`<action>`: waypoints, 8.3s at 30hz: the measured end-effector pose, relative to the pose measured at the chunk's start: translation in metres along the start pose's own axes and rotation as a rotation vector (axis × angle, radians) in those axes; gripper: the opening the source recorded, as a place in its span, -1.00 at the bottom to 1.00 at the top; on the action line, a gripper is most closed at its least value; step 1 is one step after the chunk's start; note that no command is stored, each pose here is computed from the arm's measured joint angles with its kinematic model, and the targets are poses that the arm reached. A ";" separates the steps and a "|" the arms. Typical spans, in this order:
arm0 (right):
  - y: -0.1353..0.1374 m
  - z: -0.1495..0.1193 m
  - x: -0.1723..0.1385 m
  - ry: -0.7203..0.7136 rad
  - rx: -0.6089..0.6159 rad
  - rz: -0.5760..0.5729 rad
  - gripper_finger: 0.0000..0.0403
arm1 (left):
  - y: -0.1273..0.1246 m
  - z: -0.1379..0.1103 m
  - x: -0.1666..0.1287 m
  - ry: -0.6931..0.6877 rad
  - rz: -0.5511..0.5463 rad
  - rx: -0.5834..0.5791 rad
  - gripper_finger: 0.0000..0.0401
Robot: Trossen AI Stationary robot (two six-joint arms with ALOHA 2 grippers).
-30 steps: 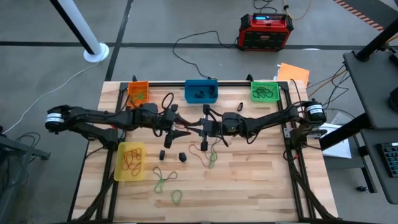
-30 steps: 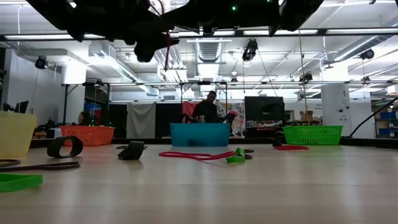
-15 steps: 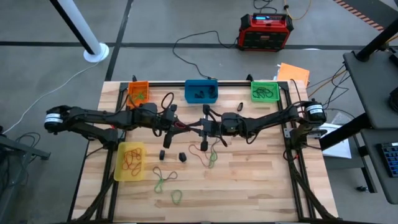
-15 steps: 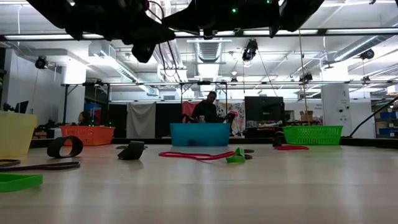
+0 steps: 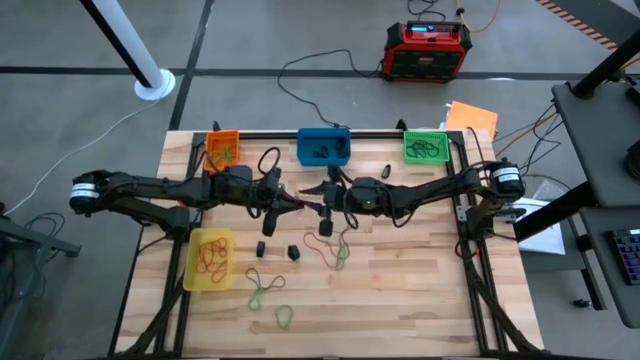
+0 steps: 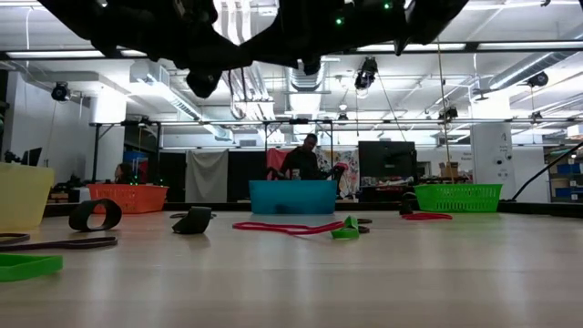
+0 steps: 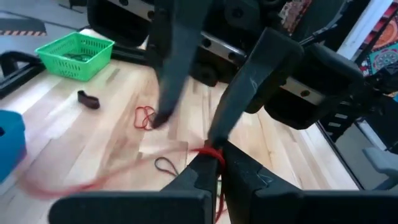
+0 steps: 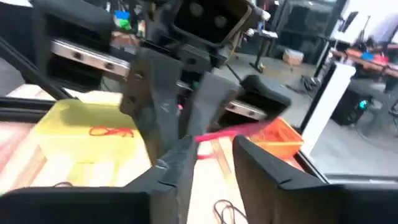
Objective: Sort rubber bands into baskets
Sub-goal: Put the center red rubber band into the yellow bin, then put the right red rubber band into the yellow bin
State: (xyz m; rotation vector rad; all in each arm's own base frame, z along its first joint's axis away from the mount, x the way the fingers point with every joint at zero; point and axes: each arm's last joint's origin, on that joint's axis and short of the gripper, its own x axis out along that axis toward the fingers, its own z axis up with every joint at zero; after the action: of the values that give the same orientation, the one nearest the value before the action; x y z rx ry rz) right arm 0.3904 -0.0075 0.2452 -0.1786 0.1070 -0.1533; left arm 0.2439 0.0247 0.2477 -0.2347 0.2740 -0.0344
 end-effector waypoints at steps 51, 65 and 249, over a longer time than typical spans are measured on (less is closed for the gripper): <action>-0.017 -0.024 -0.003 0.299 -0.019 -0.083 -0.20 | -0.063 -0.052 -0.101 1.208 0.510 -0.676 -0.83; -0.016 -0.039 -0.009 0.459 -0.022 -0.061 -0.21 | -0.063 -0.035 -0.096 1.022 0.527 -0.519 -0.67; -0.031 -0.049 -0.036 0.204 0.217 0.229 -0.01 | -0.070 -0.041 -0.105 1.237 0.515 -0.463 -1.00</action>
State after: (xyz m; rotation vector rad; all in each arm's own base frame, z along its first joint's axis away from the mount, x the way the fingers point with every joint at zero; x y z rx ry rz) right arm 0.3444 -0.0402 0.2068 0.0673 0.3106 0.0467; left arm 0.1313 -0.0459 0.2540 -0.5814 1.5765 0.4146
